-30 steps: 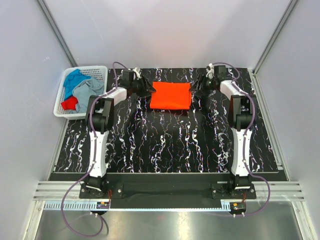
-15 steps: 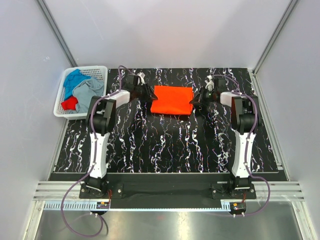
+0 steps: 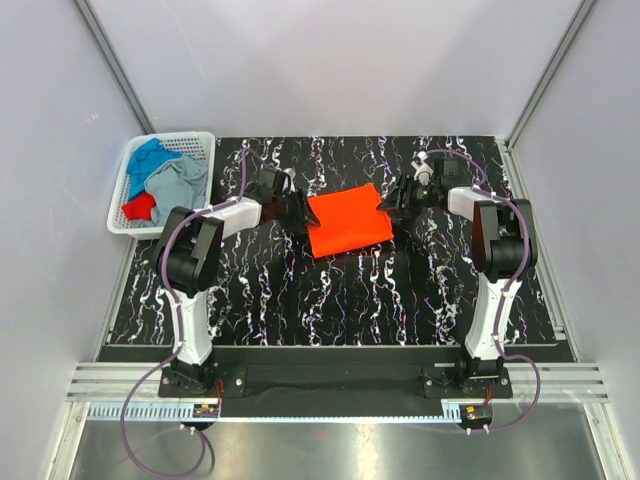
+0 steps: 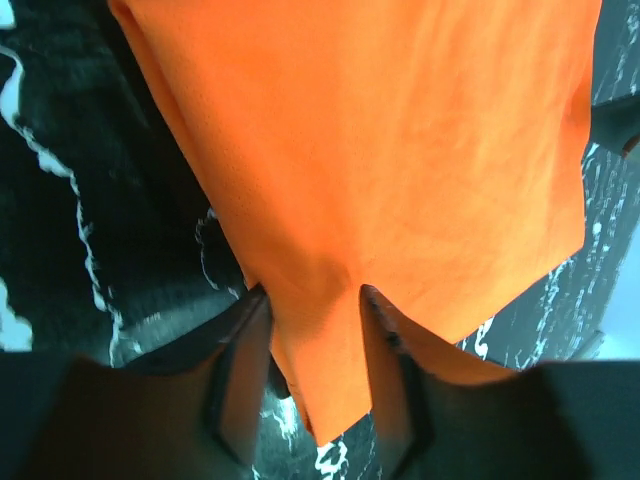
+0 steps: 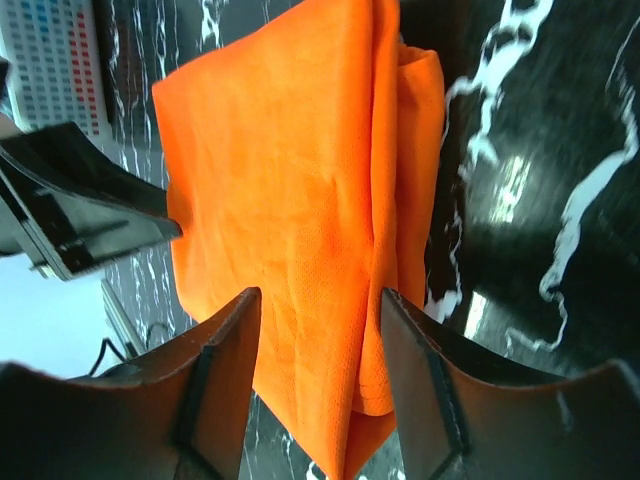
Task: Fold and stack the t-shirts
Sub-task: Fold the tshirt
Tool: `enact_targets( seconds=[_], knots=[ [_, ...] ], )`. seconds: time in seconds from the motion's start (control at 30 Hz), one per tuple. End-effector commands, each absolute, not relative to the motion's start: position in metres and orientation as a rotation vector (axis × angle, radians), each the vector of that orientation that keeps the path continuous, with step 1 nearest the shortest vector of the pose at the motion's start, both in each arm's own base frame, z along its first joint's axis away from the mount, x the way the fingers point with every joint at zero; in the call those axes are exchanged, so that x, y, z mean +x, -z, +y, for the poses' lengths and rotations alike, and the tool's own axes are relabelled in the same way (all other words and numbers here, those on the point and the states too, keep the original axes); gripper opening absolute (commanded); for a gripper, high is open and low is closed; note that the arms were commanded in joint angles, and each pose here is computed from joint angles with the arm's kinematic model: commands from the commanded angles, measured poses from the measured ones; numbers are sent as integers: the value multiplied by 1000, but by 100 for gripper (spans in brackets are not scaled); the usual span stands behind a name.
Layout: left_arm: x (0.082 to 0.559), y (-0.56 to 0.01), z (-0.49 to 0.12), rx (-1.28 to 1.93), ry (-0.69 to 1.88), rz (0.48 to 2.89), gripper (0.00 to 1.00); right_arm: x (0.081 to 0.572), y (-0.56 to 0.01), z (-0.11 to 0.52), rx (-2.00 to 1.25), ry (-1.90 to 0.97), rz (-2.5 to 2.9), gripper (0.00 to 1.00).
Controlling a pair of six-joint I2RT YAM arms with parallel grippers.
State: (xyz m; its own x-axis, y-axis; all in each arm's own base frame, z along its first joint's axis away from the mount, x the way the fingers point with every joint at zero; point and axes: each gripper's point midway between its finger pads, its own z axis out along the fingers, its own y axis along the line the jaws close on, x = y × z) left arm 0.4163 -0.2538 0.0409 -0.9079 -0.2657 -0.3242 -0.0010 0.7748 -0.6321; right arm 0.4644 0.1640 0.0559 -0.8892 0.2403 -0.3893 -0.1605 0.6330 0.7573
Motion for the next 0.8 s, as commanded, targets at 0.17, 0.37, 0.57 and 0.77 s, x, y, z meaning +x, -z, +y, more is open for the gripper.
enact_targets(
  seconds=[0.17, 0.37, 0.57, 0.77],
  knots=[
    [460, -64, -204, -275, 691, 2482, 49, 437, -65, 154, -14, -1061, 2472, 55],
    [480, -76, -209, -169, 755, 2419, 49, 427, -74, 148, -3, -1009, 2488, 59],
    [496, -76, -223, -52, 811, 2385, 47, 413, -75, 151, 23, -1061, 2515, 59],
    [507, -68, -237, -26, 896, 2369, 34, 400, -73, 150, 28, -1058, 2514, 59]
  ],
)
